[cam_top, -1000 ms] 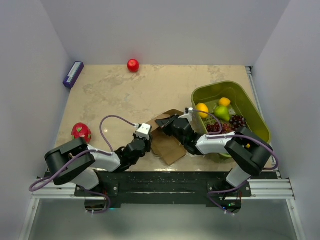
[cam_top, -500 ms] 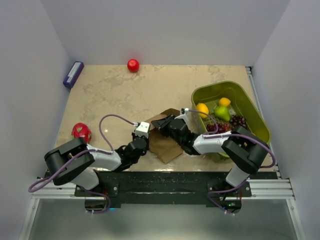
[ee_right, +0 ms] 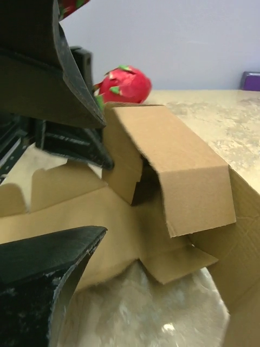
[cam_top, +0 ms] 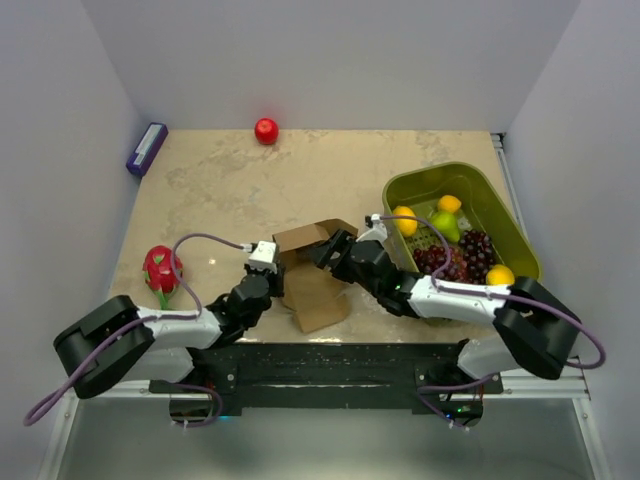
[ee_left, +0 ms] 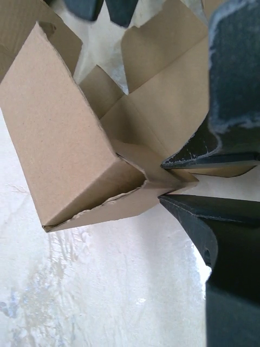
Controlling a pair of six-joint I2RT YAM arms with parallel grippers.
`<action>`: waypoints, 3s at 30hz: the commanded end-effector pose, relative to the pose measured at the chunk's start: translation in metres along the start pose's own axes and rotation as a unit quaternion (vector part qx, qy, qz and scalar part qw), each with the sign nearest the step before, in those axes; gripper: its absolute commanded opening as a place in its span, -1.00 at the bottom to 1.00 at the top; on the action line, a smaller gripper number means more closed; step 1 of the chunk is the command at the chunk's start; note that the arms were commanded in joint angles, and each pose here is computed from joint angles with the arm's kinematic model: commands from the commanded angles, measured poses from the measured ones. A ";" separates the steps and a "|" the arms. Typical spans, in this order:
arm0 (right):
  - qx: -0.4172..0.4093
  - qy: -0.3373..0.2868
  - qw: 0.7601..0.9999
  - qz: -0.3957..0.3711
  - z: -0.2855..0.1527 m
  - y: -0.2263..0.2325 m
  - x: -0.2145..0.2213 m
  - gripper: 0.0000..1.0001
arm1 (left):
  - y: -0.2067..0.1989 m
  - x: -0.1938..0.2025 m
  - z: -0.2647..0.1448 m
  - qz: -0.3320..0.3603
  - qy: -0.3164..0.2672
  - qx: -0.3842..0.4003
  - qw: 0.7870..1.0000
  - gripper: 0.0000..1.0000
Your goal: Fold the paper box
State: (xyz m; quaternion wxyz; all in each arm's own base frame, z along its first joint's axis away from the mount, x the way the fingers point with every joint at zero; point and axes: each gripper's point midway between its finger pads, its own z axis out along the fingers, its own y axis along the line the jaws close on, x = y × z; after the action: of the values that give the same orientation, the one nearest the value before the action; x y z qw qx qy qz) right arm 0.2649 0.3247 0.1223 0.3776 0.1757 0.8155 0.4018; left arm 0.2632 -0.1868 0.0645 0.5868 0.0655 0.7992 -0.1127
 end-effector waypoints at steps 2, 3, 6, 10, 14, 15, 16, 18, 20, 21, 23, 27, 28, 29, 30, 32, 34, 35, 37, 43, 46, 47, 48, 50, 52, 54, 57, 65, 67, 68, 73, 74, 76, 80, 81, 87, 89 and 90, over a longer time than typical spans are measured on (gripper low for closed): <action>0.010 0.010 0.986 -0.168 -0.033 0.008 -0.020 0.71 | -0.005 -0.021 -0.004 -0.010 -0.017 0.037 0.999 -0.93; 0.020 0.005 0.983 -0.185 -0.038 0.007 -0.027 0.77 | -0.006 -0.026 -0.006 -0.015 -0.022 0.045 0.999 -0.97; 0.058 -0.027 0.970 -0.237 -0.059 0.010 -0.062 0.86 | -0.008 -0.032 -0.007 -0.019 -0.014 0.069 0.997 -1.00; 0.075 -0.067 0.951 -0.293 -0.082 0.009 -0.098 0.98 | -0.014 -0.033 -0.005 -0.017 0.014 0.115 0.993 -1.00; 0.096 -0.074 0.945 -0.305 -0.082 -0.013 -0.117 0.98 | -0.015 -0.034 -0.005 -0.017 0.034 0.136 0.990 -1.00; 0.096 -0.062 0.947 -0.301 -0.080 -0.024 -0.118 0.97 | -0.015 -0.037 -0.006 -0.020 0.032 0.139 0.990 -1.00; 0.086 -0.064 0.947 -0.303 -0.077 -0.023 -0.119 0.98 | -0.018 -0.038 -0.008 -0.024 0.035 0.151 0.988 -1.00; 0.076 -0.053 0.946 -0.309 -0.074 -0.028 -0.110 0.97 | -0.019 -0.040 -0.009 -0.025 0.038 0.157 0.987 -1.00; 0.058 -0.046 0.947 -0.313 -0.070 -0.026 -0.105 0.97 | -0.020 -0.043 -0.009 -0.028 0.041 0.160 0.986 -1.00; 0.058 -0.040 0.947 -0.314 -0.068 -0.031 -0.100 0.97 | -0.019 -0.044 -0.009 -0.029 0.041 0.160 0.986 -1.00; 0.057 -0.036 0.945 -0.319 -0.063 -0.035 -0.096 0.95 | -0.023 -0.043 -0.012 -0.032 0.046 0.172 0.984 -1.00; 0.067 -0.032 0.942 -0.326 -0.057 -0.048 -0.090 0.93 | -0.021 -0.045 -0.013 -0.035 0.043 0.170 0.984 -1.00; 0.071 -0.035 0.942 -0.327 -0.055 -0.051 -0.091 0.92 | -0.022 -0.046 -0.014 -0.035 0.043 0.172 0.984 -1.00; 0.083 -0.038 0.940 -0.329 -0.054 -0.056 -0.093 0.92 | -0.022 -0.046 -0.015 -0.034 0.042 0.174 0.983 -1.00; 0.088 -0.037 0.939 -0.330 -0.052 -0.059 -0.092 0.91 | -0.021 -0.047 -0.015 -0.035 0.040 0.173 0.983 -1.00; 0.089 -0.038 0.937 -0.334 -0.048 -0.061 -0.091 0.89 | -0.024 -0.049 -0.017 -0.033 0.036 0.181 0.982 -1.00; 0.085 -0.036 0.936 -0.339 -0.045 -0.061 -0.090 0.82 | -0.025 -0.051 -0.019 -0.030 0.032 0.188 0.981 -1.00; 0.088 -0.030 0.936 -0.340 -0.042 -0.065 -0.086 0.78 | -0.025 -0.053 -0.020 -0.031 0.028 0.190 0.981 -1.00; 0.074 -0.023 0.938 -0.339 -0.038 -0.062 -0.082 0.56 | -0.026 -0.054 -0.021 -0.029 0.025 0.193 0.980 -1.00; 0.057 -0.011 0.938 -0.343 -0.036 -0.053 -0.069 -0.35 | -0.022 -0.052 -0.017 -0.029 0.026 0.180 0.983 -1.00; 0.046 -0.013 0.935 -0.350 -0.037 -0.040 -0.058 -0.67 | -0.022 -0.051 -0.012 -0.032 0.032 0.174 0.984 -1.00; 0.042 -0.010 0.935 -0.353 -0.036 -0.037 -0.052 -0.73 | -0.022 -0.047 -0.009 -0.031 0.039 0.171 0.984 -1.00; 0.041 -0.012 0.937 -0.348 -0.036 -0.034 -0.051 -0.77 | -0.023 -0.047 -0.008 -0.033 0.043 0.170 0.984 -1.00; 0.044 -0.008 0.938 -0.343 -0.033 -0.035 -0.046 -0.82 | -0.024 -0.043 -0.003 -0.035 0.057 0.165 0.984 -1.00; 0.054 -0.005 0.941 -0.334 -0.029 -0.037 -0.041 -0.89 | -0.024 -0.042 0.002 -0.041 0.062 0.158 0.985 -1.00; 0.060 -0.007 0.943 -0.328 -0.026 -0.035 -0.037 -0.91 | -0.025 -0.034 0.005 -0.045 0.074 0.153 0.984 -1.00; 0.074 -0.001 0.943 -0.325 -0.020 -0.037 -0.028 -0.93 | -0.028 -0.031 0.007 -0.052 0.074 0.157 0.984 -1.00; 0.096 0.002 0.942 -0.323 -0.014 -0.042 -0.020 -0.96 | -0.020 -0.022 0.015 -0.047 0.072 0.130 0.988 -1.00; 0.095 0.003 0.941 -0.325 -0.014 -0.041 -0.019 -0.96 | -0.020 -0.021 0.017 -0.052 0.070 0.129 0.988 -0.93; 0.094 0.001 0.941 -0.324 -0.015 -0.040 -0.020 -0.96 | -0.021 -0.021 0.018 -0.054 0.069 0.131 0.987 -0.90; 0.093 0.002 0.941 -0.327 -0.015 -0.041 -0.017 -0.96 | -0.025 -0.021 0.021 -0.067 0.057 0.133 0.987 -0.81; 0.093 0.003 0.940 -0.328 -0.015 -0.041 -0.016 -0.96 | -0.025 -0.022 0.021 -0.067 0.055 0.133 0.987 -0.81; 0.094 0.002 0.940 -0.328 -0.015 -0.041 -0.016 -0.95 | -0.023 -0.022 0.023 -0.068 0.050 0.127 0.988 -0.83; 0.091 0.001 0.941 -0.327 -0.015 -0.038 -0.016 -0.92 | -0.019 -0.017 0.025 -0.065 0.050 0.105 0.991 -1.00; 0.094 0.002 0.941 -0.327 -0.015 -0.039 -0.016 -0.87 | -0.017 -0.016 0.026 -0.061 0.051 0.098 0.992 -1.00; 0.131 -0.024 0.940 -0.315 -0.032 -0.038 -0.037 0.19 | -0.016 0.001 0.023 -0.007 0.060 0.072 0.996 -1.00; 0.133 -0.036 0.940 -0.313 -0.039 -0.032 -0.046 0.36 | -0.015 0.006 0.022 0.002 0.064 0.066 0.996 -1.00; 0.138 -0.052 0.939 -0.309 -0.047 -0.030 -0.056 0.46 | -0.014 0.009 0.021 0.004 0.067 0.064 0.996 -1.00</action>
State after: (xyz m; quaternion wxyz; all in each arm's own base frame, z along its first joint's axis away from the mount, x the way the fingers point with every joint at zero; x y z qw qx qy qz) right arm 0.2563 0.2624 0.0937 0.4489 -0.0634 0.8797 0.1438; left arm 0.2721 -0.2120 0.0514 0.5048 0.1142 0.8351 -0.1867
